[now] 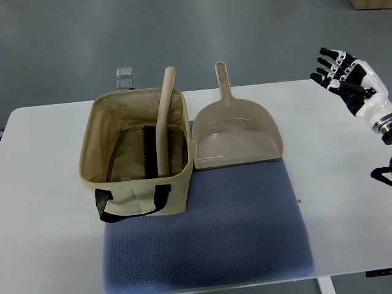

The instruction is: Put pink broom in yellow bag with right hand

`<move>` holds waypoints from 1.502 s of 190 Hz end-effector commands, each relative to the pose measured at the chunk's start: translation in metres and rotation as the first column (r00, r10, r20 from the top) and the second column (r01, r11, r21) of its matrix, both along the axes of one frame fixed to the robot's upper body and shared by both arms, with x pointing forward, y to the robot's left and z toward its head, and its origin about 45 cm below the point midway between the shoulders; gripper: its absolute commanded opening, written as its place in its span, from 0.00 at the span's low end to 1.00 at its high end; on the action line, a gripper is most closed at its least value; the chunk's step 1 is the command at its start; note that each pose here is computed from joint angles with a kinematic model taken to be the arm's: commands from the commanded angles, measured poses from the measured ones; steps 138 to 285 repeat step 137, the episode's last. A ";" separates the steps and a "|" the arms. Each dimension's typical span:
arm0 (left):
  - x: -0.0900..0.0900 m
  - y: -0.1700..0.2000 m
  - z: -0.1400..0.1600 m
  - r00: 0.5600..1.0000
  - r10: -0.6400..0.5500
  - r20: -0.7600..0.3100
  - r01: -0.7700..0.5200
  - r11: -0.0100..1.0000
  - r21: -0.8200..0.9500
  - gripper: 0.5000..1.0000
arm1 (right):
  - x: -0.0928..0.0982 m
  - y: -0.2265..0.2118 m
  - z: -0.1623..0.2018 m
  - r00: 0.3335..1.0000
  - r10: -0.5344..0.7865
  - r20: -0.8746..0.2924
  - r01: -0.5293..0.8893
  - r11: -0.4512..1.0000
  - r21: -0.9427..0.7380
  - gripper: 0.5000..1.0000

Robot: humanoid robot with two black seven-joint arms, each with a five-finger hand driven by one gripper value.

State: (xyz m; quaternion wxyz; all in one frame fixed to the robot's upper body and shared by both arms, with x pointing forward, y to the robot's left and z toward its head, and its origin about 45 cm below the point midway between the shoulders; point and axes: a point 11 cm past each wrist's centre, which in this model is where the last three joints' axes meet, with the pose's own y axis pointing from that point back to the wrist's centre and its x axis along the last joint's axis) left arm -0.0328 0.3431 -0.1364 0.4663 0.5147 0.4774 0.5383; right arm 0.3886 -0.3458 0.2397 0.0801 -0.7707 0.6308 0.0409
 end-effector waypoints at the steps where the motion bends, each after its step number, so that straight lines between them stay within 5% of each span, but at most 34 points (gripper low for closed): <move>1: 0.000 0.000 0.000 1.000 0.000 0.000 0.000 1.000 -0.001 1.00 | -0.008 0.007 -0.015 1.000 -0.011 -0.005 0.011 0.999 0.048 0.81; 129: 0.000 0.000 0.000 1.000 0.000 0.000 0.000 1.000 0.001 1.00 | -0.038 0.046 -0.068 0.997 0.033 -0.069 -0.025 0.993 0.114 0.86; 285: 0.000 0.000 0.000 1.000 0.000 0.000 0.000 1.000 -0.001 1.00 | -0.038 0.048 -0.069 0.997 0.038 -0.071 -0.030 0.993 0.115 0.86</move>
